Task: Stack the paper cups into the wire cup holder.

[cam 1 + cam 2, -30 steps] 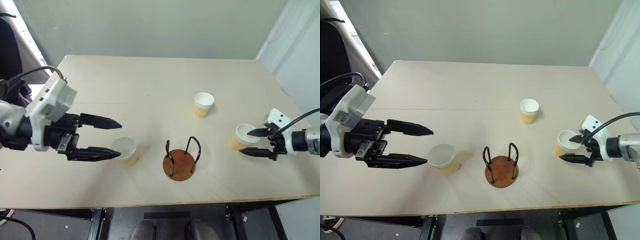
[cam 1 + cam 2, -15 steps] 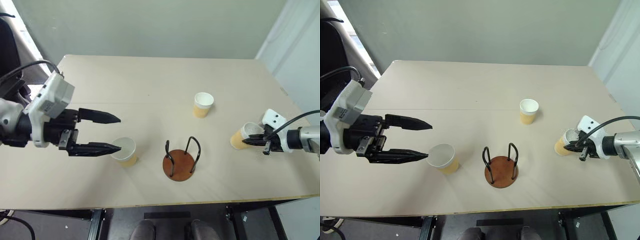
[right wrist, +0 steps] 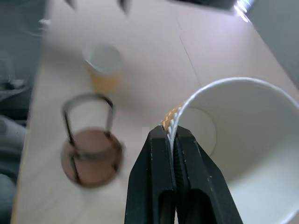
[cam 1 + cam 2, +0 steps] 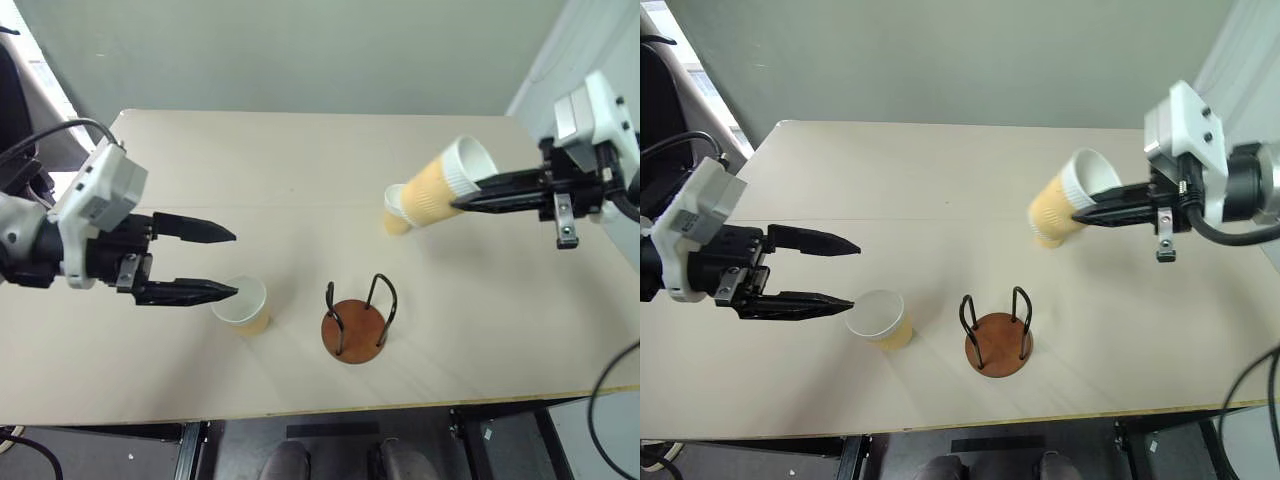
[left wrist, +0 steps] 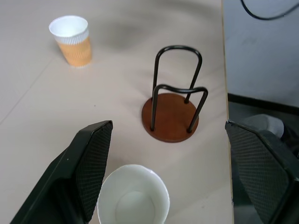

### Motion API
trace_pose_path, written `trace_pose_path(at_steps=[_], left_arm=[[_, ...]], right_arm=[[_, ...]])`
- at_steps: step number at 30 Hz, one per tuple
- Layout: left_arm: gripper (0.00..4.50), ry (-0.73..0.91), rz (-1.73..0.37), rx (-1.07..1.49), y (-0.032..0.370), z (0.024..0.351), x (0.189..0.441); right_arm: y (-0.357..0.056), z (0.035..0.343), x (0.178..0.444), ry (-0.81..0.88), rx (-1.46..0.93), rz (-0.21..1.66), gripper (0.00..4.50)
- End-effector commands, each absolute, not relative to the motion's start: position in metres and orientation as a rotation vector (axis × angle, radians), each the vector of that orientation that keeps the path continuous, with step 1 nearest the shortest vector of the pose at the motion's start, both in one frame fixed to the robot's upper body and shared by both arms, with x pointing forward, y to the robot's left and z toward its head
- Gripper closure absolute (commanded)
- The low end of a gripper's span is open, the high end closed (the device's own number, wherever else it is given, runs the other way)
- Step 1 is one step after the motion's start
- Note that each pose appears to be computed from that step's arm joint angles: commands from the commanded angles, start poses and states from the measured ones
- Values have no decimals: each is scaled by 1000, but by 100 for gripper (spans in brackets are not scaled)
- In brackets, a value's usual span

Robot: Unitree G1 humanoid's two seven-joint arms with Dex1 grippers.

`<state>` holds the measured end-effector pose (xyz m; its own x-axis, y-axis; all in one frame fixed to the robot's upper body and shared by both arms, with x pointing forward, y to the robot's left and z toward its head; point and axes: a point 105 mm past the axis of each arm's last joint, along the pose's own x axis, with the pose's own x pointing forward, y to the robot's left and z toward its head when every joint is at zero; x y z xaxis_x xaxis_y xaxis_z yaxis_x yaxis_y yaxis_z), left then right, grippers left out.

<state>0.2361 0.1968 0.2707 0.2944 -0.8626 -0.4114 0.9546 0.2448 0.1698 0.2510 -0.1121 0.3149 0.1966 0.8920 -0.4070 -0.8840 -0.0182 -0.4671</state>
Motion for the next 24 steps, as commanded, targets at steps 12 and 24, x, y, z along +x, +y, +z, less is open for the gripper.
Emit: trace_pose_path(at_steps=[12, 24], left_arm=[[35, 251, -1252, 477, 196, 273, 232], [35, 291, -1246, 482, 200, 269, 230]], right_arm=[[-78, 259, 230, 122, -858, 1681, 449], [-74, 247, 233, 155, -875, 1671, 392]])
